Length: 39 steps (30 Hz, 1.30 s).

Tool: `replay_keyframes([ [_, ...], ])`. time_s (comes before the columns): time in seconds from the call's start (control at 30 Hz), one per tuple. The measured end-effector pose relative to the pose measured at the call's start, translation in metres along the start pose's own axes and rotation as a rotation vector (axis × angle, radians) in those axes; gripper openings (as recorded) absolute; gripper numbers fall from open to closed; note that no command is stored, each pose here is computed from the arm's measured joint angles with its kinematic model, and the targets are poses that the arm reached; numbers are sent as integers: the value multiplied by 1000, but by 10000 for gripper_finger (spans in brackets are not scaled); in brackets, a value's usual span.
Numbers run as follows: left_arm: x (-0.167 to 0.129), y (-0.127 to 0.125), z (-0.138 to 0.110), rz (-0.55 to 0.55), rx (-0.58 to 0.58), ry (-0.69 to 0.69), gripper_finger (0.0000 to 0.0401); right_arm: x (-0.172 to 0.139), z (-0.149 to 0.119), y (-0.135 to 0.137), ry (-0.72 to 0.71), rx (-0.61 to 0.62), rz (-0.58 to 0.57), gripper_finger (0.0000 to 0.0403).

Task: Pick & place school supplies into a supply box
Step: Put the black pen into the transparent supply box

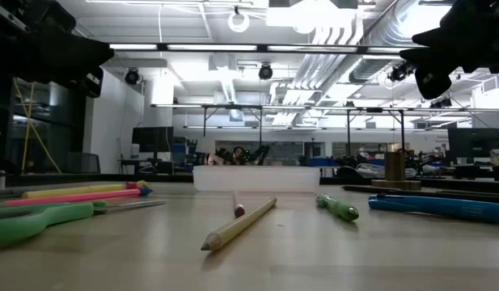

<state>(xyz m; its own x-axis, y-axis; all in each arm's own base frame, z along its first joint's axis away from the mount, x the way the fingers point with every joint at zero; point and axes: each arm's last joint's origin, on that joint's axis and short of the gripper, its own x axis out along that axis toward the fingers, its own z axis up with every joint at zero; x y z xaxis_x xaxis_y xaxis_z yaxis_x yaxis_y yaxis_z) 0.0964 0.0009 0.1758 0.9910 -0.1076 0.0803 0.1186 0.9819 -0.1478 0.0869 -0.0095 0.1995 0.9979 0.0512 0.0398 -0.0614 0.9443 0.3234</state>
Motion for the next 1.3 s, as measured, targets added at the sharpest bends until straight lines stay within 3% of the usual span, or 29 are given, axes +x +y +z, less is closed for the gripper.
replay_keyframes([
  [0.27,0,0,0,0,0,0,76,0,1,0,-10,-1,-8,103],
  [1.0,0,0,0,-5,0,1,76,-2,18,4,-202,-12,-8,103],
  [1.3,0,0,0,-5,0,1,76,0,17,3,-194,-41,-26,103],
])
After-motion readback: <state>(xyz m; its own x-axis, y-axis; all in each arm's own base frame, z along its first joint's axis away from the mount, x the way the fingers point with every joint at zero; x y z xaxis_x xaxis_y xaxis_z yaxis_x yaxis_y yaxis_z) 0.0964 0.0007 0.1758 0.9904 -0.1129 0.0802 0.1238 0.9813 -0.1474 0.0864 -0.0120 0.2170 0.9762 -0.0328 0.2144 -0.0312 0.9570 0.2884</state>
